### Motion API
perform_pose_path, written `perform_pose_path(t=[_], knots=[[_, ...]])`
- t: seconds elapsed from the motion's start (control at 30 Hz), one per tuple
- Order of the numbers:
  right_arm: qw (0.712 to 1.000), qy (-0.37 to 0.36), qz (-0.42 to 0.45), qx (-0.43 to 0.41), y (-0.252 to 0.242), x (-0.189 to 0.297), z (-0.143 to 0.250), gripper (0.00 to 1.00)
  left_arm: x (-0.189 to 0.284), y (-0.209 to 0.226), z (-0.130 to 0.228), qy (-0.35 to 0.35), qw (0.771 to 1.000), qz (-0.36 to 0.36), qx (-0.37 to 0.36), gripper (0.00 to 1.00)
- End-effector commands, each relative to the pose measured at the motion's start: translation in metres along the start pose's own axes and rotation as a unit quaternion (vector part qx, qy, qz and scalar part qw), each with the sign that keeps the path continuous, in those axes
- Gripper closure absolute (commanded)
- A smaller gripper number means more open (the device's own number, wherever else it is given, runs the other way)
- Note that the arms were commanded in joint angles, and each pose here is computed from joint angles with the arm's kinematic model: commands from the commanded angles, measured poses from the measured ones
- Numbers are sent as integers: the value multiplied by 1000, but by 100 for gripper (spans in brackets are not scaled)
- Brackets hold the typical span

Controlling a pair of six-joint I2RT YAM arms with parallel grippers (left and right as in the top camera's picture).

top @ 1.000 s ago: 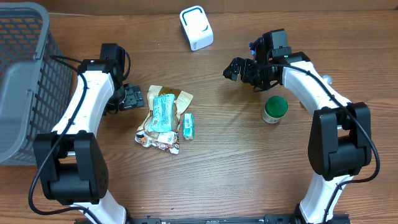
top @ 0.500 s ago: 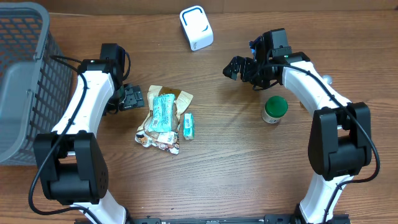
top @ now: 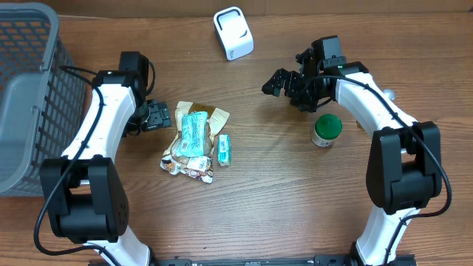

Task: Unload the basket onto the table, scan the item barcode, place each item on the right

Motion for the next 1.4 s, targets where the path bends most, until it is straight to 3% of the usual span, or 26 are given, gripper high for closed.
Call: perform_pose_path(t=[0.0,0.1,0.27,0.67,0.77,1.07,1.3,1.37], knots=[[1000,13,-12,-16,4,6,6,0,6,2,-5,-11,1000,0,1,0],[999,35,-16,-26,6,6,16,2,6,2,-5,-11,1000,0,1,0],[997,71,-11,-11,22,-6,42,19,6,2,-5,-11,1000,0,1,0],[989,71,61,116,71,-51,96,18,6,2,-5,-11,1000,0,1,0],[986,63,59,141,83,-58,102,0,6,2,-5,-11,1000,0,1,0],[985,54,30,159,101,-63,104,1,6,2,-5,-11,1000,0,1,1],[985,58,32,159,101,-64,107,19,6,2,-5,-11,1000,0,1,0],[984,61,32,162,103,-65,111,18,6,2,-5,-11,1000,0,1,1]])
Point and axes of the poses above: each gripper's point midway between its finger pads, its own x axis back along the fingers, its own y axis along the line the jaws close on, z = x × y, the point moved 1 cm from there along x, back along the fingers, and after that the axes turned 2 degrees about -x, right-handed, at the moved point
